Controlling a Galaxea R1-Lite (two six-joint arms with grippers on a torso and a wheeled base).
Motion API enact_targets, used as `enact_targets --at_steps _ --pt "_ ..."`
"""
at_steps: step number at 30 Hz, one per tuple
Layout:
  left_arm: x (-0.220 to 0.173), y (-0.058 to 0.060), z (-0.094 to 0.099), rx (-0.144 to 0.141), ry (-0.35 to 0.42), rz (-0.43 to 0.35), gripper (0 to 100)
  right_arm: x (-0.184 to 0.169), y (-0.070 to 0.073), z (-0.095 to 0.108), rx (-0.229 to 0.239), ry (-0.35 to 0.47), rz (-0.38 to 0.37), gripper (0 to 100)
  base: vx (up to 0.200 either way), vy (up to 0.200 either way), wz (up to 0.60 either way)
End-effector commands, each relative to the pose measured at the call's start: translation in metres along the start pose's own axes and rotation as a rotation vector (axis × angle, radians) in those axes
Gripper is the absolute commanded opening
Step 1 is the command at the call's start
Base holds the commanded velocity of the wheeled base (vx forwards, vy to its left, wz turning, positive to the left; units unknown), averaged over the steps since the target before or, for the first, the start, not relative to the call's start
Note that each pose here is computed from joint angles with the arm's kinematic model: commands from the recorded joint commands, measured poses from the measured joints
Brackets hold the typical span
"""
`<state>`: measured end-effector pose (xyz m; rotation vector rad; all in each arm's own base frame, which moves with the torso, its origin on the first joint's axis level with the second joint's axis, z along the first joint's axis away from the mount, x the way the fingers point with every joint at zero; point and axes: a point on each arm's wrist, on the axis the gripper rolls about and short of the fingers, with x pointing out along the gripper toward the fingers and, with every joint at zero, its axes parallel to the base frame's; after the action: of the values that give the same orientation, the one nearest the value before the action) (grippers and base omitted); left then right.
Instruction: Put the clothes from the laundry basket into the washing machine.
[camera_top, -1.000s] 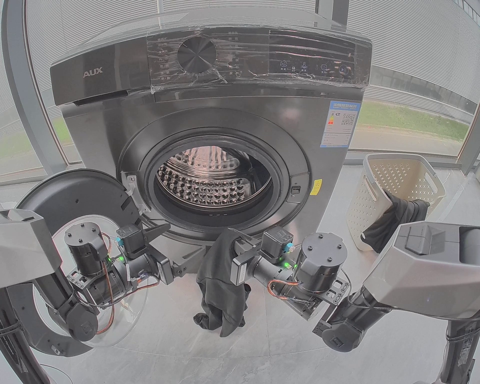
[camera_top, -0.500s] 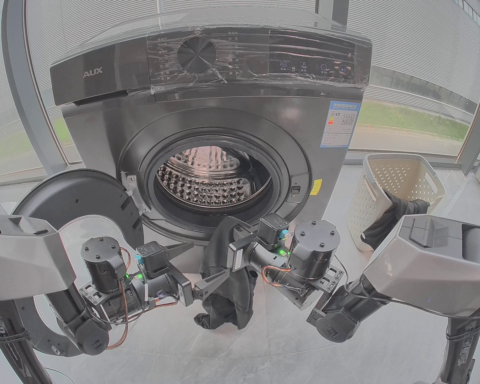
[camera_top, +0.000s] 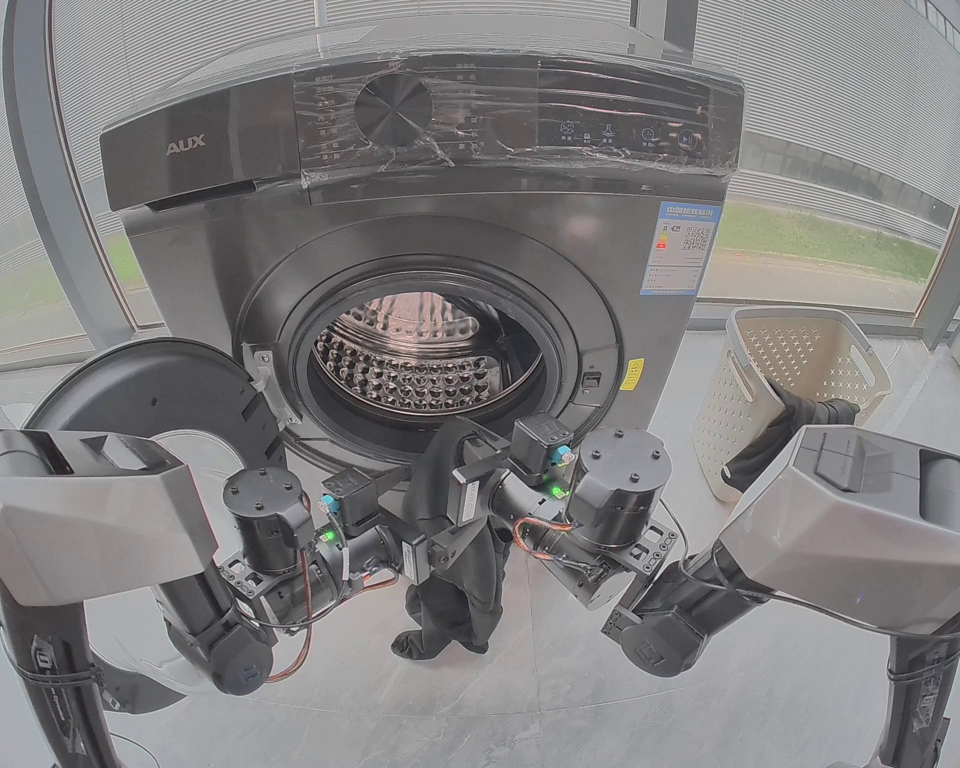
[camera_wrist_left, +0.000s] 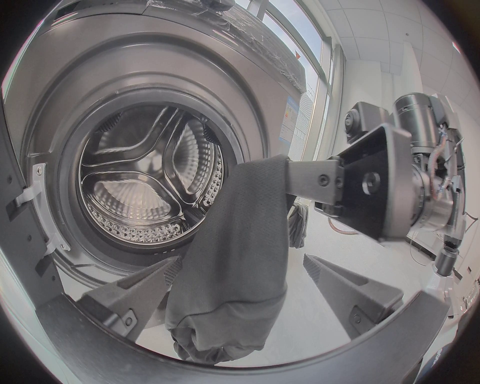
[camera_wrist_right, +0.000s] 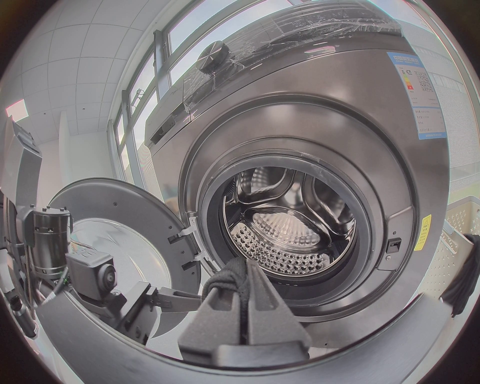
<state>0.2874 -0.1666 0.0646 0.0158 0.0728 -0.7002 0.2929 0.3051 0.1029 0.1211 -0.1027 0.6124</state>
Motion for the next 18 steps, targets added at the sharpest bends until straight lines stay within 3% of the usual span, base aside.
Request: enact_targets --at_steps 1,12,18 --pt "0.019 0.001 -0.013 -0.005 0.002 0.012 100 0.001 0.000 -0.002 0.001 0.000 -0.001 0 0.000 0.000 0.00" --pt "0.031 0.007 -0.023 0.002 0.005 0.061 100 0.000 -0.003 0.001 0.001 -0.004 -0.008 0 0.000 0.000 0.00" --pt "0.021 0.019 -0.021 0.004 0.017 0.096 100 0.000 -0.004 0.001 0.001 -0.005 -0.010 0 0.000 0.000 0.00"
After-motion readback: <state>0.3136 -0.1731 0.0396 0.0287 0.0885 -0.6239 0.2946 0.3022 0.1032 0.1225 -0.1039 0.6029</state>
